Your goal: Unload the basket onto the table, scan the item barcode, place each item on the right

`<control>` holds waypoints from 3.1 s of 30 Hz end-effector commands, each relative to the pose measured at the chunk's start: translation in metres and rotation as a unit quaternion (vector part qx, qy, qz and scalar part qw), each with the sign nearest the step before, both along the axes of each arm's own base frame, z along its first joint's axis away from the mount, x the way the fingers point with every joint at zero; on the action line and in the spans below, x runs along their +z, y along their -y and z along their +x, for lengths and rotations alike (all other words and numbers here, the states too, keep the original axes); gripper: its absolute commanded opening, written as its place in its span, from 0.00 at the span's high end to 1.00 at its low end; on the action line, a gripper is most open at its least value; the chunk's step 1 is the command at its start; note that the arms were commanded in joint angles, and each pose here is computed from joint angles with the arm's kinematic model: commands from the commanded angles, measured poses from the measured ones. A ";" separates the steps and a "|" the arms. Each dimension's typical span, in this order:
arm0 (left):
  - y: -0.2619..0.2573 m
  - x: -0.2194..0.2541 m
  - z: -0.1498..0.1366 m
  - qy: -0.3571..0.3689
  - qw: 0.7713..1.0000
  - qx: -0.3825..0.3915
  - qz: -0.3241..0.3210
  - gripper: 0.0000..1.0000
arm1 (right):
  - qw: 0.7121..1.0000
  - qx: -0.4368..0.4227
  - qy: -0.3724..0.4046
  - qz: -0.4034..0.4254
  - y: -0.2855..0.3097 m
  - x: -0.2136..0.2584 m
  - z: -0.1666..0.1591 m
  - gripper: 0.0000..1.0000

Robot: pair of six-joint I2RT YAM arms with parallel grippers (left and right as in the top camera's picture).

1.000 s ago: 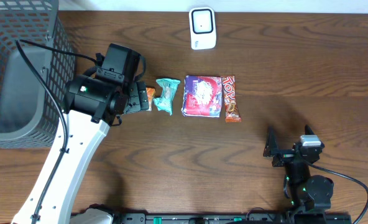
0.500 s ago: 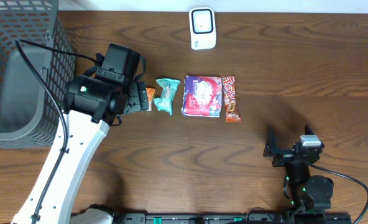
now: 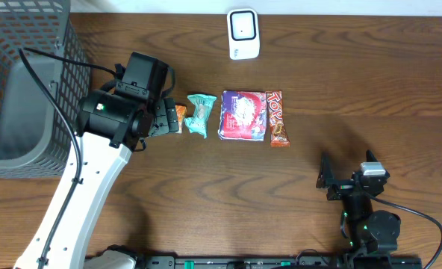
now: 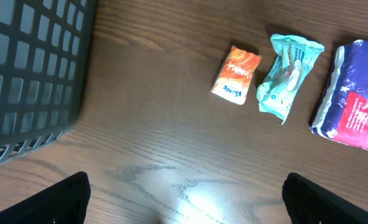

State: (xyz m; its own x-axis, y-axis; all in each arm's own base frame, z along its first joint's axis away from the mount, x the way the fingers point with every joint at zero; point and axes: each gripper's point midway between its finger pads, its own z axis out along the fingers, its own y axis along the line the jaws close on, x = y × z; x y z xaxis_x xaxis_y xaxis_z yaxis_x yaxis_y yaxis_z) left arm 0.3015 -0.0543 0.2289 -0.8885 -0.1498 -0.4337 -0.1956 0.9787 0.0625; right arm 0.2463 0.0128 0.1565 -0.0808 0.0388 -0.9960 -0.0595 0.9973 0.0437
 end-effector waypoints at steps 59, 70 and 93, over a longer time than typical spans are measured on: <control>-0.002 0.004 0.000 0.006 1.000 0.007 -0.003 0.02 | 0.884 0.058 -0.068 0.458 -0.034 0.004 -0.006 0.01; -0.002 0.004 0.000 0.006 1.000 0.007 -0.003 0.02 | 0.875 0.157 0.004 0.457 -0.052 0.057 -0.014 0.01; -0.002 0.004 0.000 0.006 1.000 0.007 -0.003 0.02 | 0.973 0.116 -0.144 0.134 -0.049 0.144 0.026 0.01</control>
